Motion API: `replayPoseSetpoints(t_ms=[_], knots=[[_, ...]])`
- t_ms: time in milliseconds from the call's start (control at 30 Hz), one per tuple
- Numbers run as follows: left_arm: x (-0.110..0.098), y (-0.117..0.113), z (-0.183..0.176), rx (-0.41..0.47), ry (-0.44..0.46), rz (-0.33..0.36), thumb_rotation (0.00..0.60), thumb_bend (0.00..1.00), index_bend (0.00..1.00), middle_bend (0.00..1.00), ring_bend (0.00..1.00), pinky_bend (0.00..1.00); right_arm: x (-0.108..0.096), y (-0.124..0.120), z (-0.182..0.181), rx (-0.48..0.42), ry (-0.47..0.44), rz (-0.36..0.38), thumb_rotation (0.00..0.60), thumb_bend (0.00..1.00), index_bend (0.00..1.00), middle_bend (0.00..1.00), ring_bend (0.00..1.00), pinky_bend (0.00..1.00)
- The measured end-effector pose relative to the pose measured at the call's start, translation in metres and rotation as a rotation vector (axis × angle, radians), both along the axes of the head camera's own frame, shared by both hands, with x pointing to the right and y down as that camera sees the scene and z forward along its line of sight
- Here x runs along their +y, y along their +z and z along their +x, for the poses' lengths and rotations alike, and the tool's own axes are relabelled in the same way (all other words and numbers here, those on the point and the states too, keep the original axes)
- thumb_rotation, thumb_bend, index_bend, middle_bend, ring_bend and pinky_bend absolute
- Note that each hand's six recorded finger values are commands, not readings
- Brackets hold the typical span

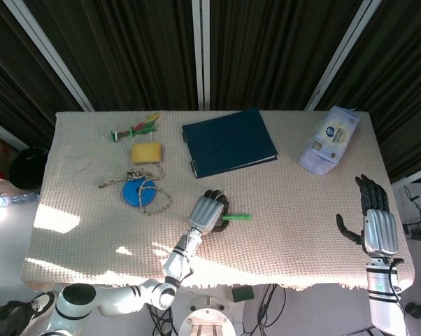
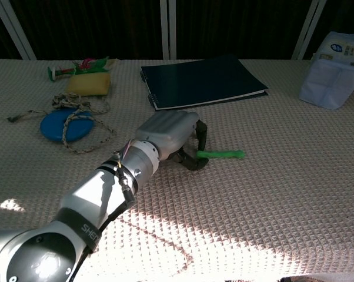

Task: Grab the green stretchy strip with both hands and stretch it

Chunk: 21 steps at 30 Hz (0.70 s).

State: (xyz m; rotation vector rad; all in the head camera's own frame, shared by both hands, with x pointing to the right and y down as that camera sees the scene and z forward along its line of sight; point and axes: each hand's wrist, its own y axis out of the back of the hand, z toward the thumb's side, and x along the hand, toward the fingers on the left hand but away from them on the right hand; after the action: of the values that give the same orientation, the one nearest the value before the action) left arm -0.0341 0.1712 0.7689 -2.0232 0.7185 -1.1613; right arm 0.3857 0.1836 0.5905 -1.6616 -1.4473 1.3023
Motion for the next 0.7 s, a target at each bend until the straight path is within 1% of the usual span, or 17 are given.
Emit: replayPoseSetpoints(t_ms=[267,500,567,700], knots=[[0.001,0.0011,0.0005,0.0,0.004,-0.004,0.488,0.32,0.53,0.33,0.2,0.22,0.0005,0.0007,-0.0007,0.002,-0.005,-0.003,0.6,0.33,0.0,0.0,0.0,0.0],[0.0,0.0019,0.0006,0.0,0.002,-0.004,0.505,0.35,0.54,0.34,0.2,0.22,0.0013,0.0026,-0.001,0.004,-0.008,-0.009,0.6,0.33,0.0,0.0,0.0,0.0],[0.0005,0.0027,0.0009,-0.001,0.004,-0.006,0.514,0.36,0.54,0.34,0.2,0.22,0.0011,0.0027,-0.0012,0.004,-0.009,-0.009,0.6,0.33,0.0,0.0,0.0,0.0],[0.001,0.0034,0.0017,-0.002,0.008,-0.008,0.569,0.39,0.56,0.34,0.2,0.22,0.001,0.0027,-0.0008,0.005,-0.008,-0.009,0.6,0.33,0.0,0.0,0.0,0.0]])
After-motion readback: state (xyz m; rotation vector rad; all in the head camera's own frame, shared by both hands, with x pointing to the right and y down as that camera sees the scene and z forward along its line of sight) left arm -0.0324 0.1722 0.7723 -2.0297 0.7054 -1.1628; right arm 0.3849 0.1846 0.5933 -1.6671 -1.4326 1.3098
